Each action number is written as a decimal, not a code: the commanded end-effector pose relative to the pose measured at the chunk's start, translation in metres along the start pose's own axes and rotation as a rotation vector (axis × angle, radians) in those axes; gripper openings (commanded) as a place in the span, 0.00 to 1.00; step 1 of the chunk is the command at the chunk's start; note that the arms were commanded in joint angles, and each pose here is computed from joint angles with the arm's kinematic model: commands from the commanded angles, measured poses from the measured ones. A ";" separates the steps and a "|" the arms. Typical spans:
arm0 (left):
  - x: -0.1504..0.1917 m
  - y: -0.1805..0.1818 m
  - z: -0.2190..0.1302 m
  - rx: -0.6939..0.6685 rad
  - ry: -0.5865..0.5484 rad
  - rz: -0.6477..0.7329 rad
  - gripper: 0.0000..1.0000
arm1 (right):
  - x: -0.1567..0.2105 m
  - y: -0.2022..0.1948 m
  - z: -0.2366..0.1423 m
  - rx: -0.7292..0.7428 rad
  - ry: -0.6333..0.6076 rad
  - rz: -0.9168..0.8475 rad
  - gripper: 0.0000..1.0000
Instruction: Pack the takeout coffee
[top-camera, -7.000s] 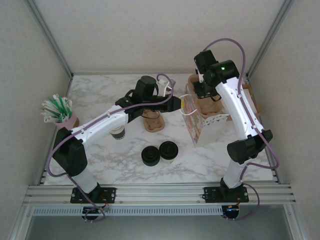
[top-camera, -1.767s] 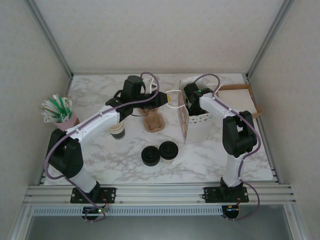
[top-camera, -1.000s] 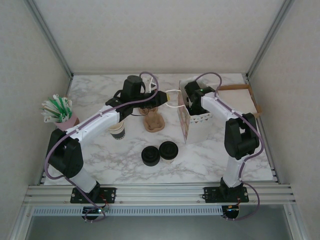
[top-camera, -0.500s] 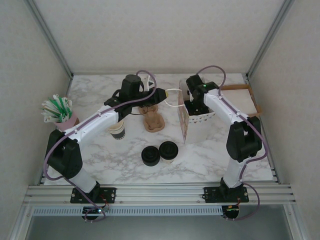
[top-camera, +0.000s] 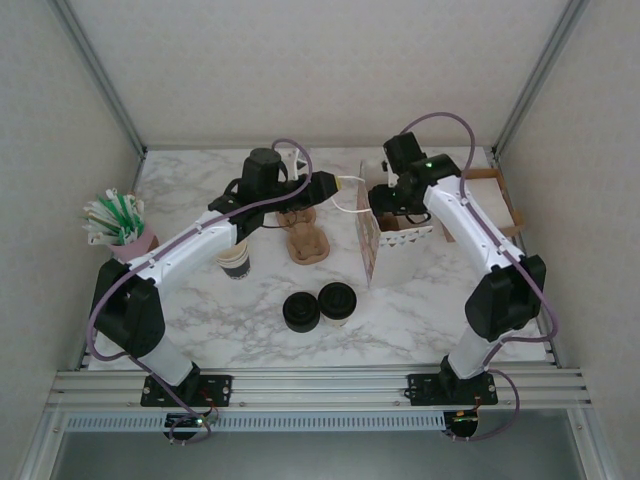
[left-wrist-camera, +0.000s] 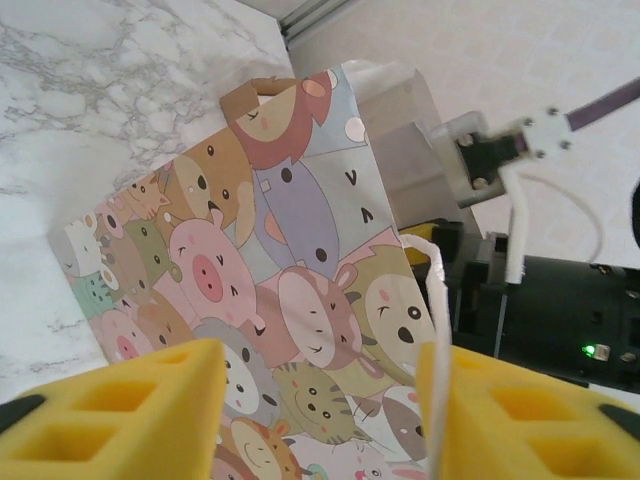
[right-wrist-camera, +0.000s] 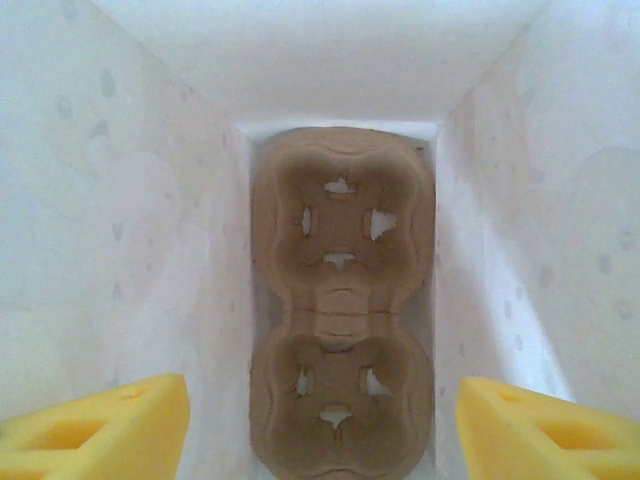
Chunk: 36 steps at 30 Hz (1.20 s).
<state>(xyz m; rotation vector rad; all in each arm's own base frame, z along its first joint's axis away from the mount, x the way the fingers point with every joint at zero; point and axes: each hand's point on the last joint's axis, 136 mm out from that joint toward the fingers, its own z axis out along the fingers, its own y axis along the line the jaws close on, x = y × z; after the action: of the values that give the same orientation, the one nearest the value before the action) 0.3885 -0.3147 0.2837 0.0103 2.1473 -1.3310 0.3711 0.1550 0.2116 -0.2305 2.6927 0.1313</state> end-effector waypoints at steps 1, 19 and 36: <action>-0.019 -0.037 -0.018 0.072 -0.059 0.055 0.62 | -0.009 0.001 -0.032 -0.011 -0.066 -0.013 0.74; -0.031 -0.080 -0.060 0.091 -0.130 0.140 1.00 | -0.020 0.002 -0.132 -0.087 -0.309 -0.007 0.99; 0.008 -0.094 -0.117 0.079 -0.218 0.125 0.99 | 0.051 -0.014 -0.208 -0.171 -0.473 0.062 0.99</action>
<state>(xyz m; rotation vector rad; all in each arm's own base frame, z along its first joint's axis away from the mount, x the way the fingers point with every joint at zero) 0.3015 -0.2761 0.3937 0.0685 1.8869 -1.3061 0.2582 0.1107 0.3787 -0.1712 2.2137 0.3514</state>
